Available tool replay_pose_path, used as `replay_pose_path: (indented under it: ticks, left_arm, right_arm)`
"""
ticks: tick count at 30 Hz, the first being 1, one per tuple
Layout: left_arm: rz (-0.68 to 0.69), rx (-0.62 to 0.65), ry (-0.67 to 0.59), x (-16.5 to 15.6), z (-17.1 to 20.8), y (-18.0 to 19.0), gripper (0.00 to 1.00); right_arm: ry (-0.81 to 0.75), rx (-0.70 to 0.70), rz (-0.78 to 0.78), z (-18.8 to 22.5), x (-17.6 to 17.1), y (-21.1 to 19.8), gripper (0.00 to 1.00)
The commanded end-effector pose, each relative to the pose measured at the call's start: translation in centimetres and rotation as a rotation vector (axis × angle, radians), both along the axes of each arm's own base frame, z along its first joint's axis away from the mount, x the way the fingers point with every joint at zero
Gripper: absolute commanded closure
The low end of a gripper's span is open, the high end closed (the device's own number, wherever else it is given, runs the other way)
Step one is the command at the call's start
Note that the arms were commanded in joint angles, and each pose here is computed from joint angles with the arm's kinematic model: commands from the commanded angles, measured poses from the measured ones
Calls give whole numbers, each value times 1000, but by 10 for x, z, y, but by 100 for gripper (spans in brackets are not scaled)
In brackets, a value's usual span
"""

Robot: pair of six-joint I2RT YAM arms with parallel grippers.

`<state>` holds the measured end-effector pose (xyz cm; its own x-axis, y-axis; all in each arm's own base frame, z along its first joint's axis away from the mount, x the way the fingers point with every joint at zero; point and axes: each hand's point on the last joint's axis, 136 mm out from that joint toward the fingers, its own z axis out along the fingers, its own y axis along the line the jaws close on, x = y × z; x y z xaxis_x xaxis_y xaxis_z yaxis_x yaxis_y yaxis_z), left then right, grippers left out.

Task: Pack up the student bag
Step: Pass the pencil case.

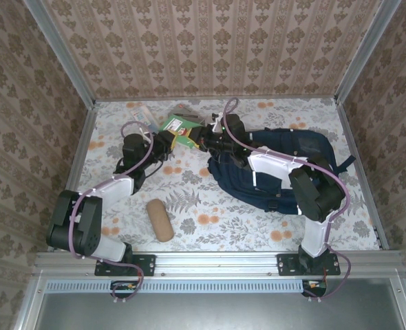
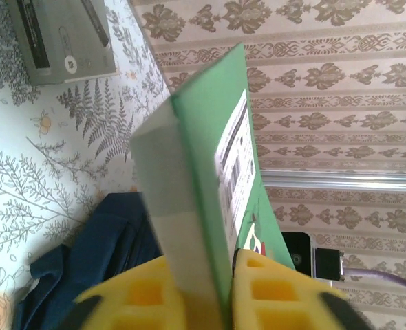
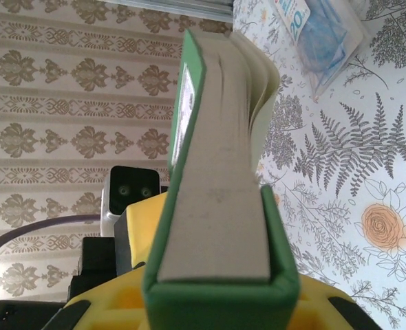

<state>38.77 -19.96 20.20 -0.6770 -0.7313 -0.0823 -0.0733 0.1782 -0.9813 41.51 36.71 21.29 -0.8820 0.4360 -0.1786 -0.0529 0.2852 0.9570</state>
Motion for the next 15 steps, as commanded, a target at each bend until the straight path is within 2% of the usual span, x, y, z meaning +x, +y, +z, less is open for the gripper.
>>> replay_pose_path:
  ticks: [1, 3, 5, 12, 15]
  left_arm:
    - [5, -6, -76, 8, 27, -2, 100]
    - [8, 15, -72, 5, 27, 2, 100]
    - [9, 42, -75, 1, 28, 8, 100]
    - [-29, 212, -82, -20, 35, 26, 100]
    - [-54, 265, -86, -29, 38, 28, 100]
  right_arm:
    - [-96, 15, 102, 36, -28, 9, 65]
    - [-92, -68, 103, 27, -31, -1, 59]
    - [-91, -170, 94, 16, -33, -18, 57]
    - [-81, -753, 50, -32, -44, -112, 54]
    - [-60, -943, 46, -46, -48, -143, 53]
